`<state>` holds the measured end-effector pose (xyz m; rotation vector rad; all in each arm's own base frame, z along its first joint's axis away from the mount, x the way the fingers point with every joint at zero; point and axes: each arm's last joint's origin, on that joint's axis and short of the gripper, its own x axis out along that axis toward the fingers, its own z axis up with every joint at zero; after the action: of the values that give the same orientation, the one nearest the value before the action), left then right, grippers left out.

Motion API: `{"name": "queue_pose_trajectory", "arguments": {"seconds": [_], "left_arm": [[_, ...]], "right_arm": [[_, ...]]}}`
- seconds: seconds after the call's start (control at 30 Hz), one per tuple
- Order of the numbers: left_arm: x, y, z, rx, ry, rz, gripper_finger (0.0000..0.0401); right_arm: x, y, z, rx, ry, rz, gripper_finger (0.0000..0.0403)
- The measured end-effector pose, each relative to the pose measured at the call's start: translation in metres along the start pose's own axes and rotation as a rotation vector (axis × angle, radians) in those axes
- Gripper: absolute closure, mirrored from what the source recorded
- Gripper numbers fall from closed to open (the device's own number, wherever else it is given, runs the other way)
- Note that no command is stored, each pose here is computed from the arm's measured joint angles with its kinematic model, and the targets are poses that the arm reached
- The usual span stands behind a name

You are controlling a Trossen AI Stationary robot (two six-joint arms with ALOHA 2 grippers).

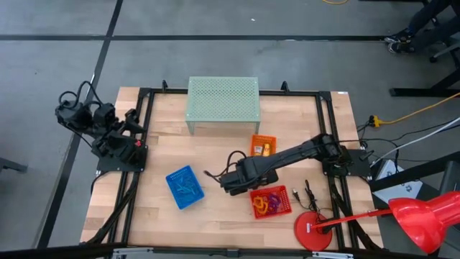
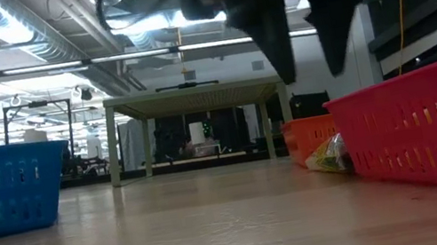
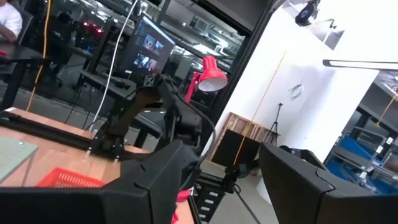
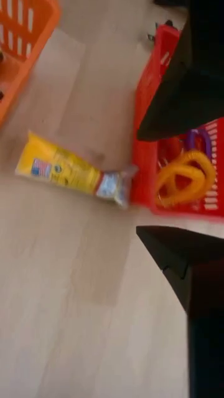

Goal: Pick & Place Office Desk Supplies
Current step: Put the yellow crayon box into the orange bin

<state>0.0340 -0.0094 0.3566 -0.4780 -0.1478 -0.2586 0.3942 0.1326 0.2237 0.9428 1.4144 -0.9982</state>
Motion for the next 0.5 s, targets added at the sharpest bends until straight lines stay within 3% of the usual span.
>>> {"name": "queue_pose_trajectory", "arguments": {"seconds": [0.2,0.5], "left_arm": [[0.000,0.000,0.000,-0.003,0.001,0.002,0.0193],[0.000,0.001,-0.001,-0.001,0.004,0.017,0.0193]], "right_arm": [[0.026,-0.007,0.003,-0.012,0.009,-0.072,0.0145],[0.059,-0.005,0.015,-0.017,0.032,-0.007,0.0154]]}}
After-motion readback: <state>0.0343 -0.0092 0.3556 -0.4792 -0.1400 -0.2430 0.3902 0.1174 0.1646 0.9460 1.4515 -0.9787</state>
